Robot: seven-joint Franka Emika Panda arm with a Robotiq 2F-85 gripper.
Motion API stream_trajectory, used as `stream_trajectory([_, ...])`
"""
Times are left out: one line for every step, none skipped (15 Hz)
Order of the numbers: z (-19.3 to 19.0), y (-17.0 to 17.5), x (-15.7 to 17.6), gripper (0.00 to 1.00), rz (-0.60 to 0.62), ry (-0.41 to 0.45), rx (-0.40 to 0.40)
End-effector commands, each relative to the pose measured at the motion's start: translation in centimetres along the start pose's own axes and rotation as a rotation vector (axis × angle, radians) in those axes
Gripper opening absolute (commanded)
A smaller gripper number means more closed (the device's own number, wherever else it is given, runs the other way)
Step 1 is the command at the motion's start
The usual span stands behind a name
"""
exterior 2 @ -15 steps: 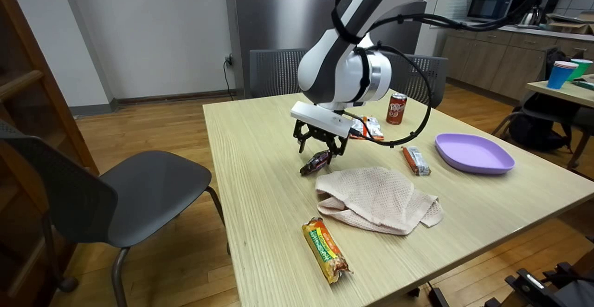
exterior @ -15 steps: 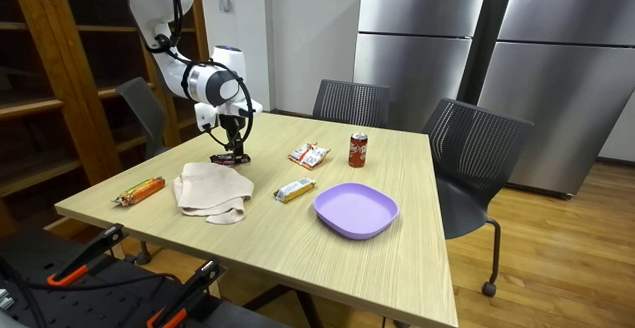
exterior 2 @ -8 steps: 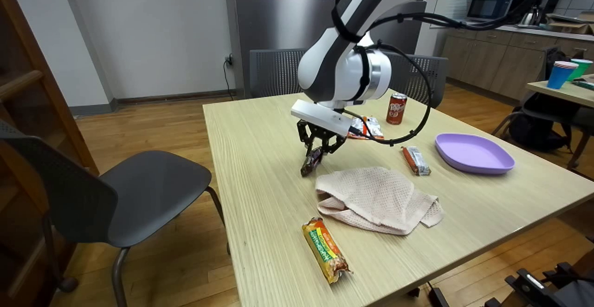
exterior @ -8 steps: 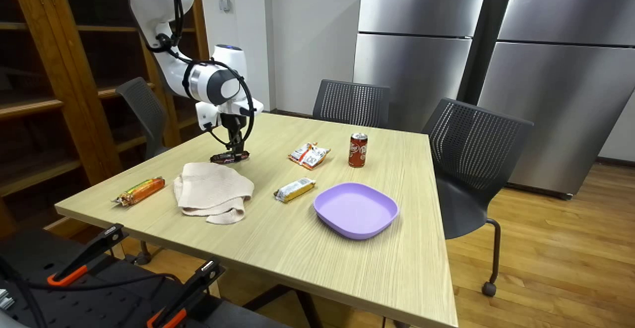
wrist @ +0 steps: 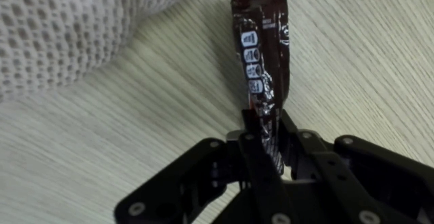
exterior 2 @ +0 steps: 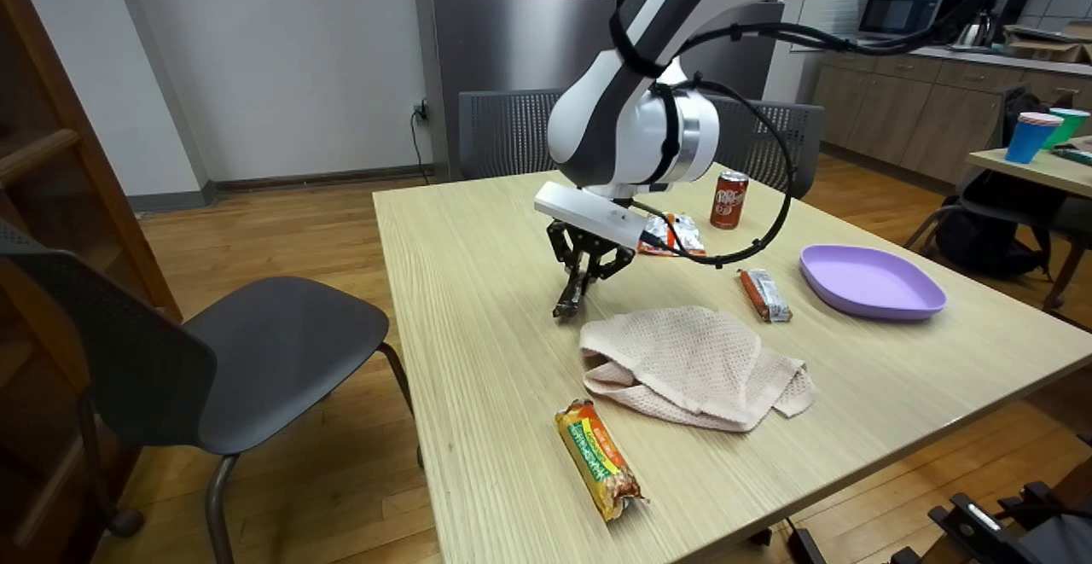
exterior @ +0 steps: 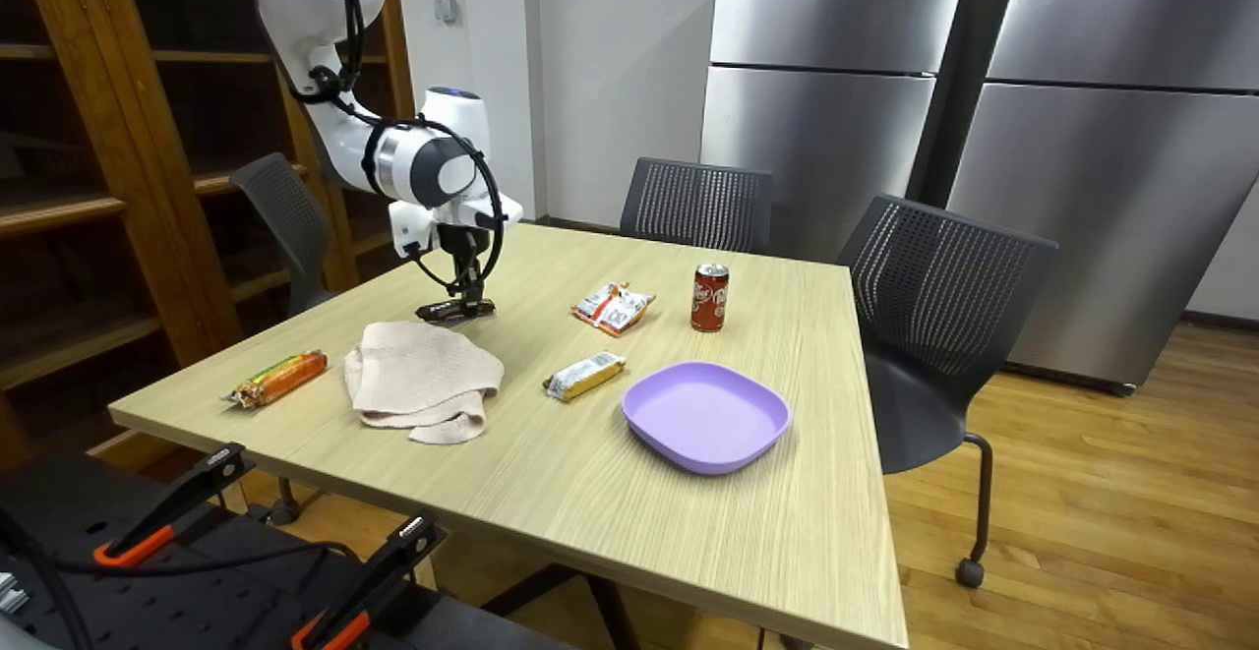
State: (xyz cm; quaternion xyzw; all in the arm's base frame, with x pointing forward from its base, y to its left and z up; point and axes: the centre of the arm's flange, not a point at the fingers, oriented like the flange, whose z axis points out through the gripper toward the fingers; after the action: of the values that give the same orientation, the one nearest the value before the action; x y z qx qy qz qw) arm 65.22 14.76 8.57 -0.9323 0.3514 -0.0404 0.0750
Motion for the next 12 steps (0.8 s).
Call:
stream_trajectory([-1.9,-0.4,-0.1,0.04,0.026,0.024,-0.011])
stream_trajectory([-2.4,-0.3,-0.1,0.05,0.03,0.031,-0.01])
stream_trajectory([-2.9,-0.2,0.0,0.05,0.034,0.037,-0.01])
stream_trajectory([-3.4,0.1,0.1,0.04,0.037,0.041,-0.01])
stream_trajectory([-4.0,0.2,0.2,0.04,0.041,0.044,-0.009])
stream_trajectory([-4.5,0.5,0.3,0.04,0.044,0.049,-0.01])
stream_trajectory([-5.1,0.9,0.5,0.04,0.048,0.051,-0.009])
stream_trajectory([-5.7,1.3,0.7,0.04,0.053,0.055,-0.01])
stream_trajectory([-6.2,1.7,0.8,0.04,0.057,0.059,-0.013])
stream_trajectory([-6.7,2.4,1.2,0.04,0.061,0.059,-0.015])
stream_trajectory([-7.2,3.0,1.5,0.04,0.064,0.061,-0.018])
stream_trajectory([-7.7,3.8,1.8,0.04,0.069,0.064,-0.022])
